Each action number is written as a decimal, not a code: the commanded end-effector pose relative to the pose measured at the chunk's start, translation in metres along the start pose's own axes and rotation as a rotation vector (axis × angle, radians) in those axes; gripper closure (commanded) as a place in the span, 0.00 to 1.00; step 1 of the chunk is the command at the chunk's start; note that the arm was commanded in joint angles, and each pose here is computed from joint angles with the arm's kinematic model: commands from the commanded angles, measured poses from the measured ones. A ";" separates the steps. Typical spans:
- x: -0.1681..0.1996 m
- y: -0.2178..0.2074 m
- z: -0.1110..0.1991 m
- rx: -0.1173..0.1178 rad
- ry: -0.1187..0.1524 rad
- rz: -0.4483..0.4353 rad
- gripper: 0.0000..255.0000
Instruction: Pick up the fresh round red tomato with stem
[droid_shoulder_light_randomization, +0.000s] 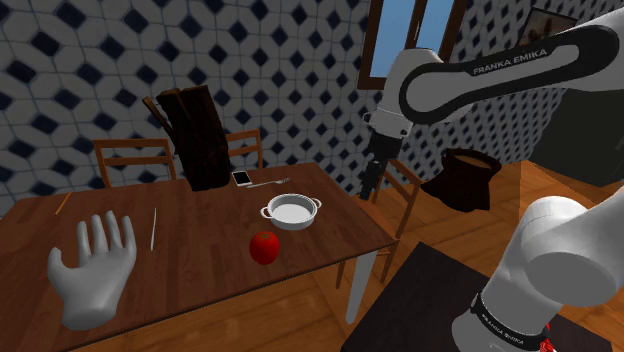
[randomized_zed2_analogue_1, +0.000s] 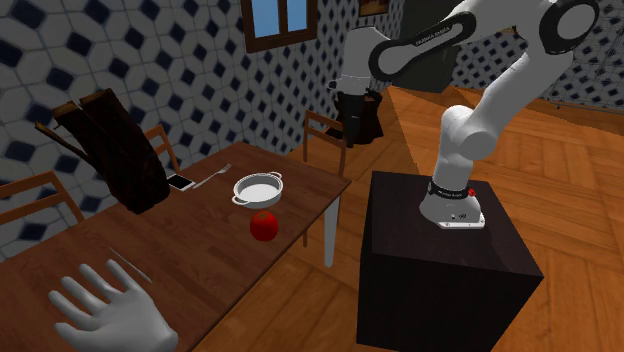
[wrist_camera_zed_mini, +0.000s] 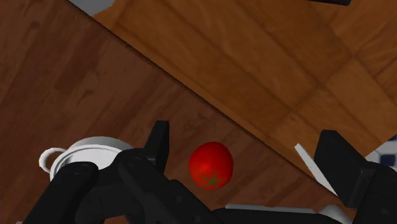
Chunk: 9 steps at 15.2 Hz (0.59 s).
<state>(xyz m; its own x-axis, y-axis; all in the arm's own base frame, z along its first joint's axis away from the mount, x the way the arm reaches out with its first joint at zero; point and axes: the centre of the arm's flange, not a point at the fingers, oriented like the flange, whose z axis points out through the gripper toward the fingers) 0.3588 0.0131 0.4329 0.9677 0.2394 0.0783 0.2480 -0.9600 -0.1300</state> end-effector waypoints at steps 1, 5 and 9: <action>0.014 0.008 0.020 0.003 0.029 -0.036 0.00; 0.040 0.017 0.061 0.013 0.081 -0.105 0.00; 0.068 0.023 0.101 0.023 0.132 -0.174 0.00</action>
<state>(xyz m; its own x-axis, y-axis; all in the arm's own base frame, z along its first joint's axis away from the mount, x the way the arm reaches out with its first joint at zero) 0.4264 0.0188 0.3462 0.9063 0.3649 0.2134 0.3966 -0.9086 -0.1307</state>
